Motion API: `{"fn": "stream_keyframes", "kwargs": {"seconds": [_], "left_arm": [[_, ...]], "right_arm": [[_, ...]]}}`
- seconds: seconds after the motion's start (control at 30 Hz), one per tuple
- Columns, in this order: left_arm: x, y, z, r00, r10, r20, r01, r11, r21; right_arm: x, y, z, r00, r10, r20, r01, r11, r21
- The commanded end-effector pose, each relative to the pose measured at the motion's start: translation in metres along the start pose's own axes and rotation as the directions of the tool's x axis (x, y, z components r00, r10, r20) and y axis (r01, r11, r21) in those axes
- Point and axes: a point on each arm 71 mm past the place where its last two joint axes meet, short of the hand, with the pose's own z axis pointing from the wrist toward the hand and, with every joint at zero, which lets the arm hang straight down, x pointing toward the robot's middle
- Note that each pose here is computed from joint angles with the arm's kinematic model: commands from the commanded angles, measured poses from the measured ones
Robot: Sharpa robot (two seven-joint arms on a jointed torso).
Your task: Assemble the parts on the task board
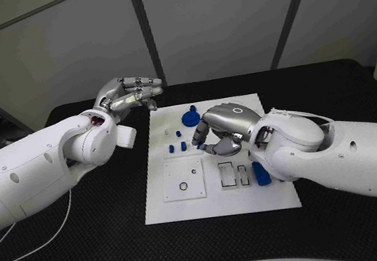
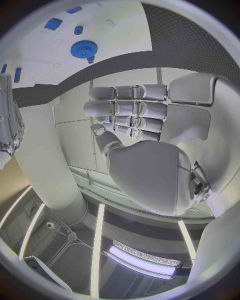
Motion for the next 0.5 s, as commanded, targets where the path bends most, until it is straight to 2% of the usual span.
{"fn": "stream_keyframes", "kwargs": {"seconds": [0.03,0.33,0.5], "left_arm": [[0.0032,-0.0013,0.0016,0.999,-0.031,-0.011,0.031,0.999,0.008],[0.0073,-0.0007,0.0036,0.999,-0.036,-0.021,0.036,0.999,0.007],[0.0094,-0.0002,0.0044,0.999,-0.038,-0.027,0.039,0.999,0.006]], "right_arm": [[0.01,0.003,0.003,0.999,0.028,-0.034,-0.028,0.999,-0.014],[0.039,0.008,0.007,0.993,0.056,-0.104,-0.057,0.998,-0.007],[0.048,0.008,0.008,0.989,0.053,-0.135,-0.054,0.999,-0.002]]}}
